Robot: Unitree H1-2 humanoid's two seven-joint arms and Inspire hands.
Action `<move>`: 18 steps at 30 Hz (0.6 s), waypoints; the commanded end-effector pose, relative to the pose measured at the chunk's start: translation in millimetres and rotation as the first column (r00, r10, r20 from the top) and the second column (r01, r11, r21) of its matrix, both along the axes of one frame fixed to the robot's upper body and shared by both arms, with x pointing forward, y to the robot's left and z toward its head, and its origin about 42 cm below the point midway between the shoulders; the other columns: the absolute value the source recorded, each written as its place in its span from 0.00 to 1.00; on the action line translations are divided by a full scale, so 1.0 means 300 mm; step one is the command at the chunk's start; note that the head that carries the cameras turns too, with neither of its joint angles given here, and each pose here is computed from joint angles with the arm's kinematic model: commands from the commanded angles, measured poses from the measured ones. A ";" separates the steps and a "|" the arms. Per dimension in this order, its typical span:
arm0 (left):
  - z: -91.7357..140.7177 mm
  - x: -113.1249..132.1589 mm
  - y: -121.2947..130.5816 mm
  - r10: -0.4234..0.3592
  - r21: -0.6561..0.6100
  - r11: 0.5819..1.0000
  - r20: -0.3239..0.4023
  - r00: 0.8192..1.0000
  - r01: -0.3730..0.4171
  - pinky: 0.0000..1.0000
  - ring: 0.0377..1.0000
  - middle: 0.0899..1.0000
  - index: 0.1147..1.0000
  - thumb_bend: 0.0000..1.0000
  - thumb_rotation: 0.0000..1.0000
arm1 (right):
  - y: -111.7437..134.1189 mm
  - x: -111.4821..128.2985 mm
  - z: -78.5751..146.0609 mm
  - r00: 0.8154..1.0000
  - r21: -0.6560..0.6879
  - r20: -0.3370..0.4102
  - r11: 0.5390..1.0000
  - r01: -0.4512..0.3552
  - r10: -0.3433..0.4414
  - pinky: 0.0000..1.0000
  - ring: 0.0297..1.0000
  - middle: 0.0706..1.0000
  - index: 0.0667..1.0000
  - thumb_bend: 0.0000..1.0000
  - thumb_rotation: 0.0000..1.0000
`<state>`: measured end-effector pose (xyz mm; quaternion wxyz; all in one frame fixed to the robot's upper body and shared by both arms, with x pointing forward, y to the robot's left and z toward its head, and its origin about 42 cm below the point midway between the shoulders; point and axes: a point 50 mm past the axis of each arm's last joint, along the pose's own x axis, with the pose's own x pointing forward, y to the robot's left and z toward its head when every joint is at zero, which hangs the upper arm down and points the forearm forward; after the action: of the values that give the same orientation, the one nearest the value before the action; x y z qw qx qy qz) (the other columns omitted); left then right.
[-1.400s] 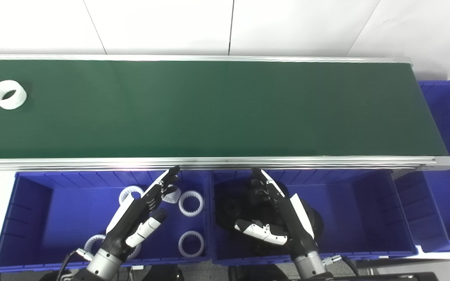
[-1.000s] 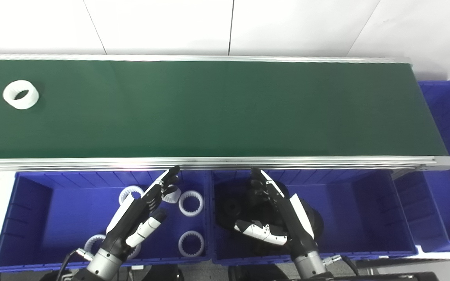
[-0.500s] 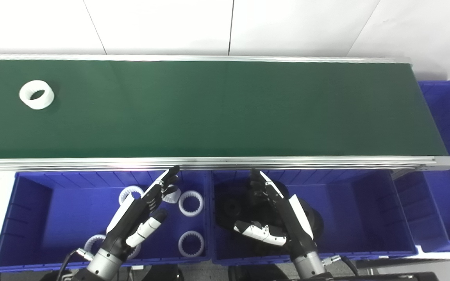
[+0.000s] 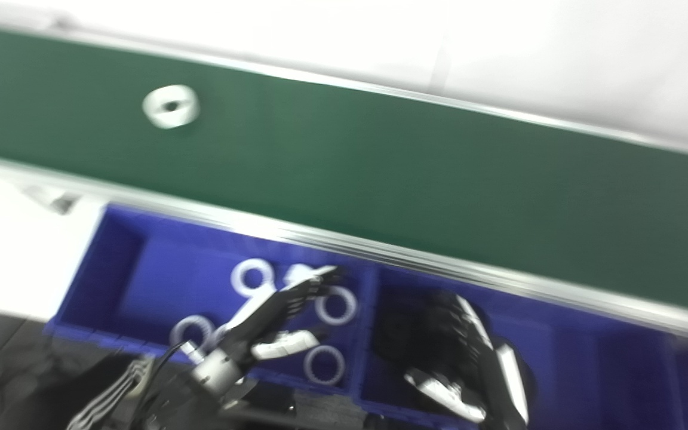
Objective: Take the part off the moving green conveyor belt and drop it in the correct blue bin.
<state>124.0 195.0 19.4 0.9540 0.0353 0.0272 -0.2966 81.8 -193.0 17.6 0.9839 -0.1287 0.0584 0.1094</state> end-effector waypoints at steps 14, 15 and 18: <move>0.057 0.045 0.097 0.208 -0.087 0.976 0.085 0.974 -0.201 0.74 0.86 0.90 0.88 0.60 0.62 | 0.038 0.027 -0.012 0.998 0.012 0.066 1.000 0.003 -0.004 0.76 0.85 0.88 0.91 0.76 0.43; 0.069 0.052 0.098 0.218 -0.094 0.973 0.100 0.971 -0.209 0.74 0.85 0.90 0.87 0.62 0.62 | 0.040 0.028 -0.014 0.998 0.015 0.064 1.000 0.005 -0.006 0.76 0.85 0.88 0.90 0.76 0.43; 0.103 0.083 0.096 0.238 -0.112 0.968 0.145 0.960 -0.223 0.74 0.82 0.86 0.84 0.64 0.63 | 0.044 0.031 -0.019 0.998 0.022 0.061 1.000 0.008 -0.009 0.75 0.84 0.88 0.90 0.76 0.41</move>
<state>140.2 225.2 36.3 0.9820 0.0050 -0.0147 -0.1882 89.6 -182.4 5.2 0.9831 -0.1335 0.0621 0.1089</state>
